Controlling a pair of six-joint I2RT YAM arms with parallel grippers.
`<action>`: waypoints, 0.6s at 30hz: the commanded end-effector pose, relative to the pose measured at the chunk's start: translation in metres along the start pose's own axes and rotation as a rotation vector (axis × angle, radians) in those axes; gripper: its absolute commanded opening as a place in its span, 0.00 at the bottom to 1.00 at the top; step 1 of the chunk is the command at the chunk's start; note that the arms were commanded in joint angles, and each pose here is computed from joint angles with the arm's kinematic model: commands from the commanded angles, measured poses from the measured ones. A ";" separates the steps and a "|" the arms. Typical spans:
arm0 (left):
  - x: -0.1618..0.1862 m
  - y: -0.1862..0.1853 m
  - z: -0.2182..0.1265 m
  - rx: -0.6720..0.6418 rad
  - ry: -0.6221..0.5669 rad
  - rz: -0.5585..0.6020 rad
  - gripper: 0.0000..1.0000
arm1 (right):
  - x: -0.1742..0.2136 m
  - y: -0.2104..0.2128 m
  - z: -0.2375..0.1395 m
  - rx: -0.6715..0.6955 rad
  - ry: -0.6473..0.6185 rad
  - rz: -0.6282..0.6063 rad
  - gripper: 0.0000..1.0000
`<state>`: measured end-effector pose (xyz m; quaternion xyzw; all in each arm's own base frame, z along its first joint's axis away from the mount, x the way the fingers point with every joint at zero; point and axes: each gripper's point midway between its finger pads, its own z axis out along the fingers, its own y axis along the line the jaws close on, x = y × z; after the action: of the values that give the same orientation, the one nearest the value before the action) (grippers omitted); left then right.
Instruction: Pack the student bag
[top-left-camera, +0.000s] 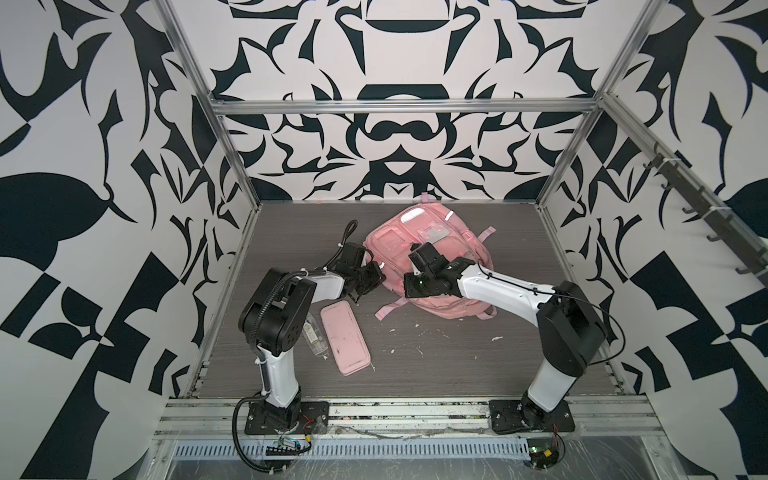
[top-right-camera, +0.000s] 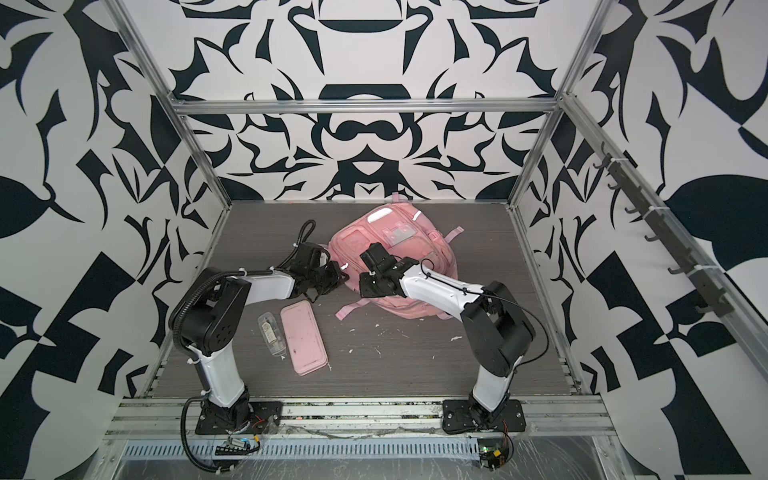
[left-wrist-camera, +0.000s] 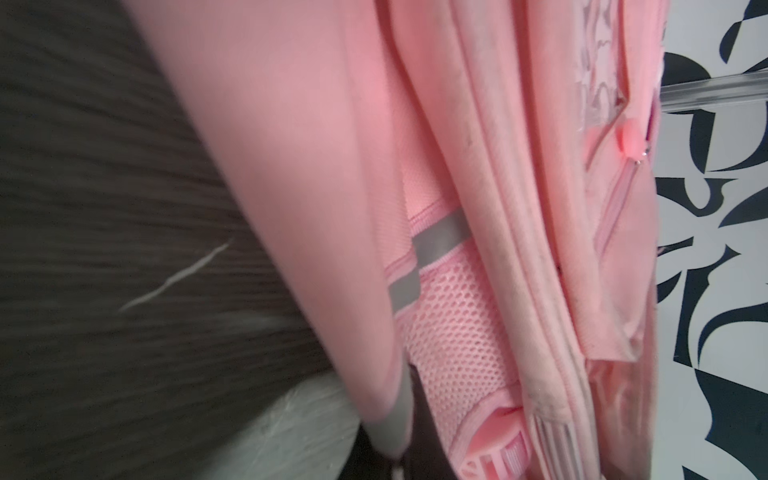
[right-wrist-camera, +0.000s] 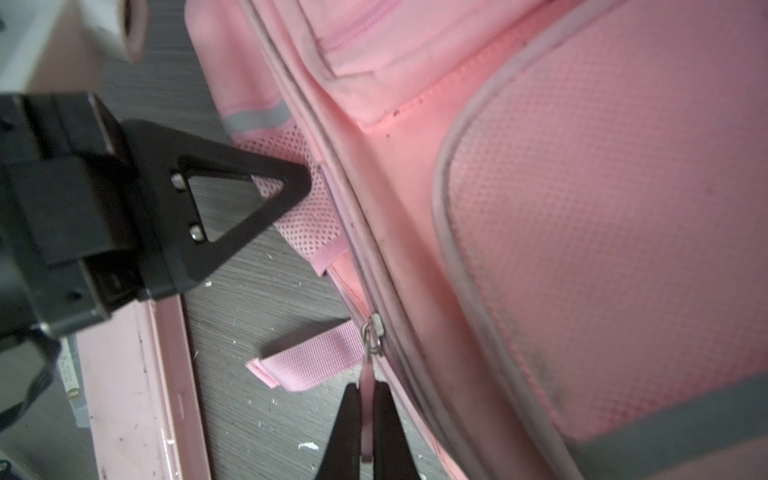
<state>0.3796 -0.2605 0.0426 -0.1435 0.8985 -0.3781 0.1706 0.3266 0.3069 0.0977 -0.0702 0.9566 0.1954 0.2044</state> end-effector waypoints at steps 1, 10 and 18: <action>0.020 -0.007 -0.005 0.028 0.056 -0.003 0.00 | -0.046 0.043 -0.014 -0.120 -0.133 -0.030 0.00; 0.025 0.001 -0.014 0.016 0.045 -0.008 0.00 | -0.071 0.044 0.010 -0.118 -0.123 -0.014 0.00; 0.019 0.015 -0.027 0.002 0.019 -0.027 0.00 | -0.084 0.048 0.025 -0.120 -0.117 -0.022 0.00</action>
<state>0.3692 -0.2403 0.0456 -0.1594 0.8938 -0.3748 0.1875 0.3642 0.3438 0.0821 -0.0737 0.9589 0.2096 0.1763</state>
